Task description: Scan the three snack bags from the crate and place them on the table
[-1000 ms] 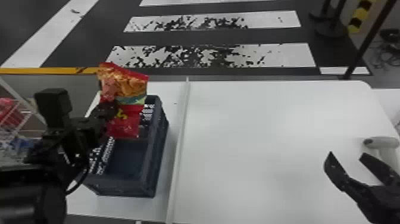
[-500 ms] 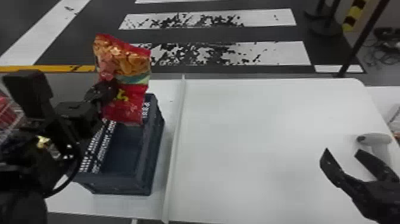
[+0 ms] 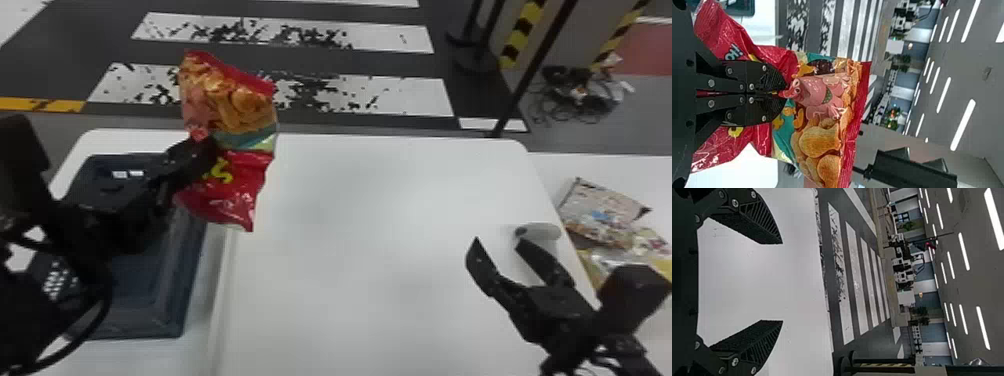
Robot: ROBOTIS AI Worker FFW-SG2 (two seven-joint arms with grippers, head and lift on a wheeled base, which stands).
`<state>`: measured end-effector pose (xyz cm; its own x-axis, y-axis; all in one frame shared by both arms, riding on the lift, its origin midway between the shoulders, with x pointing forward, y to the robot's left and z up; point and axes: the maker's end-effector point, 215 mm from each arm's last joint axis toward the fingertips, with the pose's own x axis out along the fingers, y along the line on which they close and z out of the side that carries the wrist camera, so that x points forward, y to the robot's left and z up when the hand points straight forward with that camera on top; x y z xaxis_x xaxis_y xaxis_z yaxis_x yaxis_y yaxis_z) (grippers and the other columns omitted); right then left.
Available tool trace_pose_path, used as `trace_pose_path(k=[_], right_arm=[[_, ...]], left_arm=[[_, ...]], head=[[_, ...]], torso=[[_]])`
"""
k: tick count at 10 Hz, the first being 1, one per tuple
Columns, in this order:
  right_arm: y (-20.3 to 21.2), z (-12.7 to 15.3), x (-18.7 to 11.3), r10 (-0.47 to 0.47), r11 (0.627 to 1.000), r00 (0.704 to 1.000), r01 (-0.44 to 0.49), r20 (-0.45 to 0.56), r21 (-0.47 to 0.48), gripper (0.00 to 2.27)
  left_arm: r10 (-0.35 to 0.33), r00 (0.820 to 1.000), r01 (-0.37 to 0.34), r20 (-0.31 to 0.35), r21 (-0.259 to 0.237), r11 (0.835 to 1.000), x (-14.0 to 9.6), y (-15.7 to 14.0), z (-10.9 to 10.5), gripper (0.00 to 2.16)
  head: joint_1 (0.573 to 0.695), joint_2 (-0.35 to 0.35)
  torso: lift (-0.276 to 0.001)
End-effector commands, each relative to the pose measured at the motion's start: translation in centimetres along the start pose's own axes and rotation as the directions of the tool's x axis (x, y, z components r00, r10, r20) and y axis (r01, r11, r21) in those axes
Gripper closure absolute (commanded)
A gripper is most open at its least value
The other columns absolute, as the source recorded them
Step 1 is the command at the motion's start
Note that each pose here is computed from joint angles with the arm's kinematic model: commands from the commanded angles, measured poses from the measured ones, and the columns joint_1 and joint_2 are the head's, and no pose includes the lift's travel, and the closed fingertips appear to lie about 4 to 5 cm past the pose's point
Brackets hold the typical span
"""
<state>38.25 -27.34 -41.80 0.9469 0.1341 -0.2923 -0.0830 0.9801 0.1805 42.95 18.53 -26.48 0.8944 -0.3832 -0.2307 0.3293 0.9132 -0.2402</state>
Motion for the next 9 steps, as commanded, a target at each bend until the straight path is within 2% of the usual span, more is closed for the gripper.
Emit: trace_pose_path(k=[1,3,4,6,9], right_arm=[[-0.1,0.5,0.1,-0.001,1.000,1.000,0.001,0.010,0.007,0.19],[-1.0,1.4,0.3,-0.015,1.000,0.999,0.015,0.028,0.016,0.19],[-1.5,2.1,0.4,-0.021,1.000,0.999,0.020,0.042,0.024,0.19],[-1.8,2.8,0.8,-0.023,0.999,0.998,0.021,0.054,0.035,0.19],[-1.6,3.2,1.1,-0.016,0.999,0.998,0.013,0.059,0.052,0.19]], left_arm=[[-0.092,0.995,0.091,-0.041,-0.035,0.995,1.5,-3.7,-2.5,1.73],[-0.136,0.985,0.132,-0.105,-0.052,0.990,3.3,-6.1,-6.3,1.73],[-0.148,0.979,0.144,-0.141,-0.040,0.989,4.3,-7.1,-8.5,1.73],[-0.163,0.973,0.166,-0.165,0.004,0.986,6.3,-9.0,-11.4,1.73],[-0.194,0.951,0.206,-0.240,0.023,0.978,8.8,-11.9,-15.7,1.73]], head=[[0.695,-0.110],[0.695,-0.194],[0.695,-0.212],[0.695,-0.270],[0.695,-0.323]], torso=[[-0.062],[-0.062],[-0.062],[-0.062],[-0.062]])
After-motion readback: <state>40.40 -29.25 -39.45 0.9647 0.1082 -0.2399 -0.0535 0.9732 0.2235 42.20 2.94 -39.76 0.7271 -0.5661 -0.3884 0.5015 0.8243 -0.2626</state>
